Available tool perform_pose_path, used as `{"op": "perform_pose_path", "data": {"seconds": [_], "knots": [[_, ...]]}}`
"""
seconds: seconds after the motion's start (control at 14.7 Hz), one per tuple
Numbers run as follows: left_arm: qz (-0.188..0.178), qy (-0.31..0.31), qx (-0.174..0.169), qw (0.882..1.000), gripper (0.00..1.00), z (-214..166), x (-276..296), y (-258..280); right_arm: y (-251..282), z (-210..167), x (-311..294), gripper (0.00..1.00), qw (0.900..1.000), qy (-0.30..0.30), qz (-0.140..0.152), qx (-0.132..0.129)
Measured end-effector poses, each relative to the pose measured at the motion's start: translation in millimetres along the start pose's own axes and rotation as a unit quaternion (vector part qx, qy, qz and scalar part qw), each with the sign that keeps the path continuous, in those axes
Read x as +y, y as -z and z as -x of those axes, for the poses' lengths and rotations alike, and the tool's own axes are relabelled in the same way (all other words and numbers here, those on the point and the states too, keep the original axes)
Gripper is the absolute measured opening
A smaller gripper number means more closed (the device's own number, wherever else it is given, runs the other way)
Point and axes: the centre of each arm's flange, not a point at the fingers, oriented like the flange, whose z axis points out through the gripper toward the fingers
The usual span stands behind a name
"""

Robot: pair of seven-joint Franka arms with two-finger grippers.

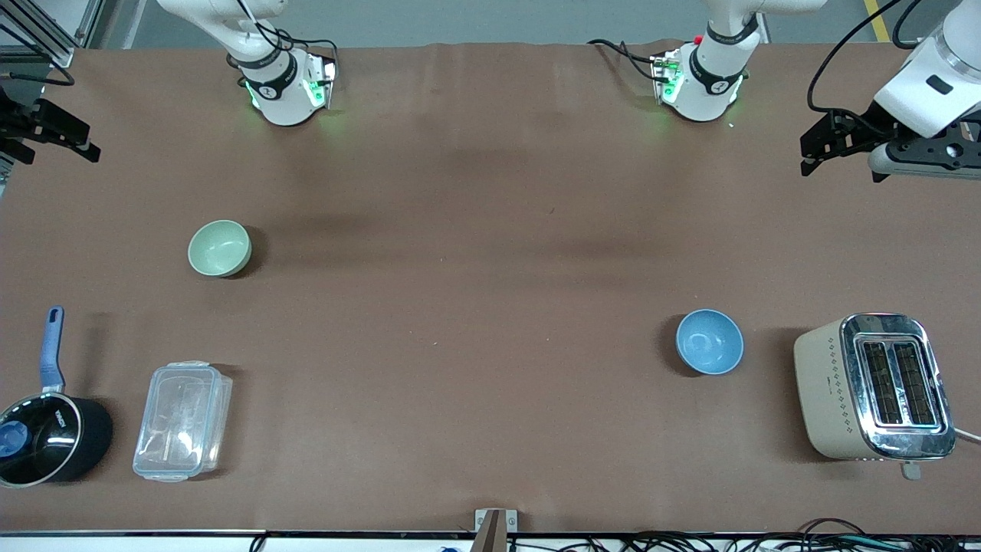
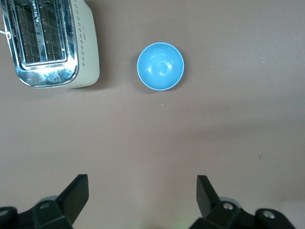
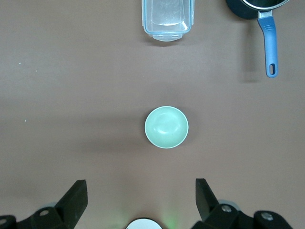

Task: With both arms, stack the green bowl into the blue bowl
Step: 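Reach the left gripper down to the blue bowl rim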

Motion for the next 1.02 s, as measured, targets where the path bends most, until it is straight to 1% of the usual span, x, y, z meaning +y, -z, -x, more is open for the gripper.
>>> {"op": "perform_pose_path", "data": {"seconds": [0.34, 0.48, 0.61, 0.68, 0.75, 0.89, 1.02], "knots": [[0.000, 0.021, 0.002, 1.000, 1.00, -10, -8, 1, 1, 0, 0, 1.00, 1.000, 0.000, 0.000, 0.001], [-0.001, 0.022, -0.008, 1.000, 1.00, -25, -8, -12, 3, 0, 0, 1.00, 1.000, 0.000, 0.000, 0.003], [-0.003, 0.022, -0.033, 0.999, 1.00, -49, -8, -50, 4, 0, 1, 1.00, 1.000, 0.000, 0.000, 0.004], [-0.003, 0.022, -0.038, 0.999, 1.00, -65, -8, -74, 4, -1, 1, 1.00, 1.000, 0.000, 0.000, 0.004], [-0.004, 0.024, -0.036, 0.999, 1.00, -81, -10, -102, 2, -1, 3, 1.00, 1.000, -0.002, 0.000, 0.003], [-0.005, 0.032, -0.020, 0.999, 1.00, -107, -20, -159, -3, -5, 6, 1.00, 1.000, -0.004, 0.000, -0.002], [-0.005, 0.039, -0.003, 0.999, 1.00, -119, -30, -210, -10, -10, 13, 1.00, 1.000, -0.009, 0.000, -0.008]]}}
